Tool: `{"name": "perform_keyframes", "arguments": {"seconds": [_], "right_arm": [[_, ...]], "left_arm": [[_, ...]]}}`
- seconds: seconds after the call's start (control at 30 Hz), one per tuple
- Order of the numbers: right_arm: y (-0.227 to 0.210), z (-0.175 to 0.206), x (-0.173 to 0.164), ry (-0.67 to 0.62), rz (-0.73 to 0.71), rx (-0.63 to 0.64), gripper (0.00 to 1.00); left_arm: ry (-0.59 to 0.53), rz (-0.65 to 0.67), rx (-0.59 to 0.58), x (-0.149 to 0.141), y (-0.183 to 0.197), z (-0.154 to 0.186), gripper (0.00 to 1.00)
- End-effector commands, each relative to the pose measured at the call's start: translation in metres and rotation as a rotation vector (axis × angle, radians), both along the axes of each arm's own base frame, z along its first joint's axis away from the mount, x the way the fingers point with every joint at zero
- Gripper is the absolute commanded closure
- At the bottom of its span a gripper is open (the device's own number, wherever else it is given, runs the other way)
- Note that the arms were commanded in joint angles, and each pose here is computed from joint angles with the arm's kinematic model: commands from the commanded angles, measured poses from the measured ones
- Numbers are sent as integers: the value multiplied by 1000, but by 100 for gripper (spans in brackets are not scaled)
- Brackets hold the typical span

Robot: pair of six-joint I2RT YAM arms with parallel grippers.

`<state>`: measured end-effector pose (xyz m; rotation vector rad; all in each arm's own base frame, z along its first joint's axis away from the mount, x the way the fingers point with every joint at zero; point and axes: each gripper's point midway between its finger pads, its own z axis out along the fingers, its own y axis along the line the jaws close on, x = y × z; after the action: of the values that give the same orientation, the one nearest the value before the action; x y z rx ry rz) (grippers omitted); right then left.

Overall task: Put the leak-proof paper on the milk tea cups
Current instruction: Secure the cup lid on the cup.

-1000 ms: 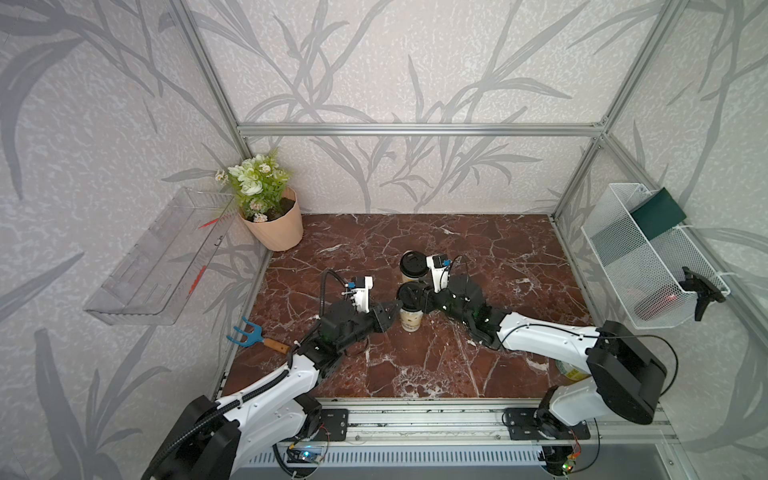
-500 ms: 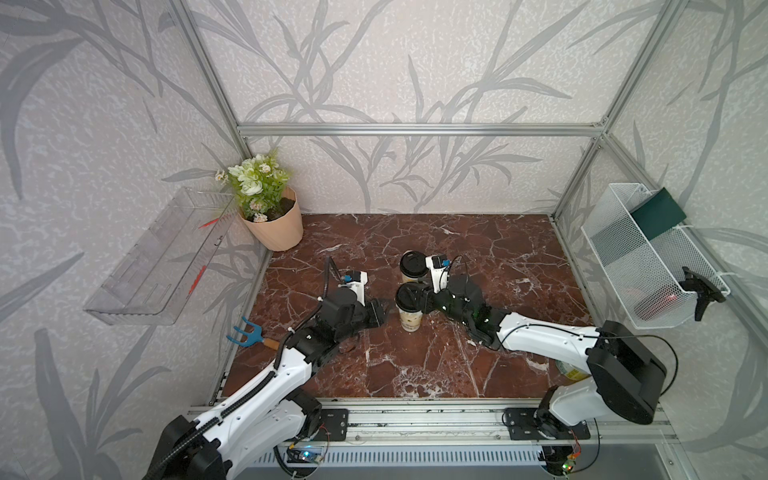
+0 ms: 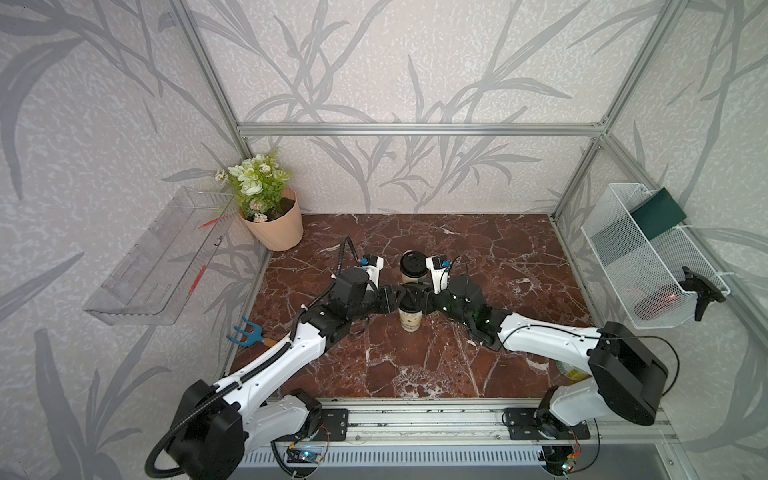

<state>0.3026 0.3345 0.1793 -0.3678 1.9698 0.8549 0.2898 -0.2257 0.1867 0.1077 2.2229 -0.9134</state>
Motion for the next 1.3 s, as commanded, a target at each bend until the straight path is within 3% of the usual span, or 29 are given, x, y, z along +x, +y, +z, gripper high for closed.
{"name": "perform_keyframes", "arguments": {"seconds": [0.0, 0.17, 0.43, 0.7, 0.87, 1.27], "right_arm": [[-40, -129, -57, 329, 79, -360, 40], [-32, -102, -44, 323, 80, -277, 36], [-25, -33, -20, 240, 85, -128, 27], [-33, -6, -8, 191, 45, -44, 26], [-32, -18, -8, 204, 50, -73, 31], [-58, -100, -34, 281, -36, -311, 38]], "left_arm": [[8, 4, 61, -1, 6, -18, 49], [28, 11, 83, -1, 7, -32, 48], [57, -6, 96, -3, 5, -46, 58], [75, -15, 118, -8, 8, -60, 63], [109, -13, 131, -12, 10, -72, 65], [176, 39, 133, -28, 18, -133, 66]]}}
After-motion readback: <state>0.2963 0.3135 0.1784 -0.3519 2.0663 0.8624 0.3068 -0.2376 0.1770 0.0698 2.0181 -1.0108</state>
